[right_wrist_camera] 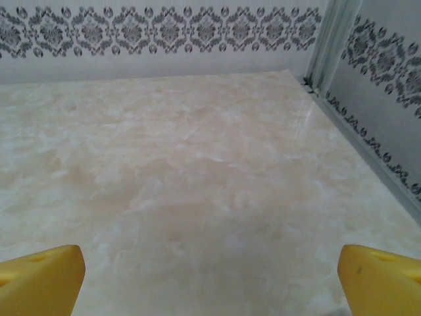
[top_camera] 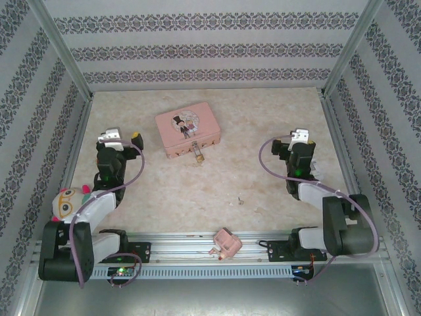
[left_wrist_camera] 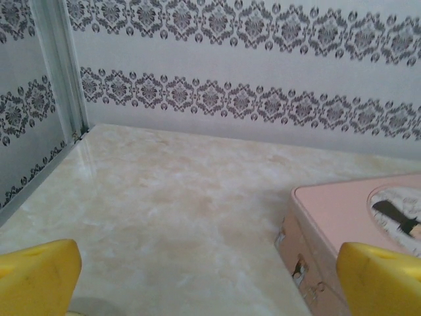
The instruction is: Unlock the padlock with the key
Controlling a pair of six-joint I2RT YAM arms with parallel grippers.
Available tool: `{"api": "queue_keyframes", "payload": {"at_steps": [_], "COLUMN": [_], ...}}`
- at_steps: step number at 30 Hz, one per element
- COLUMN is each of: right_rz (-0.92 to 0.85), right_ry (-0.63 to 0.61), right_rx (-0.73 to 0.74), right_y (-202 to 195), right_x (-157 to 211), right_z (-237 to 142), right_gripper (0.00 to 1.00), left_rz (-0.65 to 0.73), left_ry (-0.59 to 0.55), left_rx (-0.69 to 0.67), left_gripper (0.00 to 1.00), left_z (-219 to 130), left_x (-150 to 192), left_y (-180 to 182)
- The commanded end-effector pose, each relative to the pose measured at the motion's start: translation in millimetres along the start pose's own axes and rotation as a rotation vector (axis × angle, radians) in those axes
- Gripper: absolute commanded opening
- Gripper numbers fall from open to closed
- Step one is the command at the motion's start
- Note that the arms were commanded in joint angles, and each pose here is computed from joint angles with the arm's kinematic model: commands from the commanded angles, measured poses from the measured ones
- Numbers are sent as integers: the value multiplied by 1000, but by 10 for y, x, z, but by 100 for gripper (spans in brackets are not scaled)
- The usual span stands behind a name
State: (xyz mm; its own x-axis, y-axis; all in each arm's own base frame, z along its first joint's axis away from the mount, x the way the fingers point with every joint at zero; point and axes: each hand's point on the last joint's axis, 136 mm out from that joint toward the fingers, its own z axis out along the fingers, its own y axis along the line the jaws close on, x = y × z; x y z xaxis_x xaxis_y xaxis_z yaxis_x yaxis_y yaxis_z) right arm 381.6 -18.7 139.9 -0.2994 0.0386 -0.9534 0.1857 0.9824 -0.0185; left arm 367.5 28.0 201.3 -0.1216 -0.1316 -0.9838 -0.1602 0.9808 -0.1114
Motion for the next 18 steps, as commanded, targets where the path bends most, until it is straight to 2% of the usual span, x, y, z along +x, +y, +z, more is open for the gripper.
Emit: {"api": "queue_keyframes", "payload": {"at_steps": [1, 6, 10, 18], "right_rz": [18, 30, 41, 86], "right_ry": [40, 76, 147, 336], "right_rx": [52, 62, 67, 113], "right_y": [-53, -20, 27, 101], "right_x": [-75, -125, -122, 72], "right_z": [-79, -252, -427, -876], "right_gripper": [98, 97, 85, 72], "left_rz": [-99, -154, -169, -247], "left_ry": [82, 98, 124, 155], "left_rx": [-2, 37, 78, 137], "left_gripper": [99, 99, 99, 99], "left_z": [-93, -241, -339, -462], "left_x": [35, -65, -115, -41], "left_y": [-65, -277, -535, -976]}}
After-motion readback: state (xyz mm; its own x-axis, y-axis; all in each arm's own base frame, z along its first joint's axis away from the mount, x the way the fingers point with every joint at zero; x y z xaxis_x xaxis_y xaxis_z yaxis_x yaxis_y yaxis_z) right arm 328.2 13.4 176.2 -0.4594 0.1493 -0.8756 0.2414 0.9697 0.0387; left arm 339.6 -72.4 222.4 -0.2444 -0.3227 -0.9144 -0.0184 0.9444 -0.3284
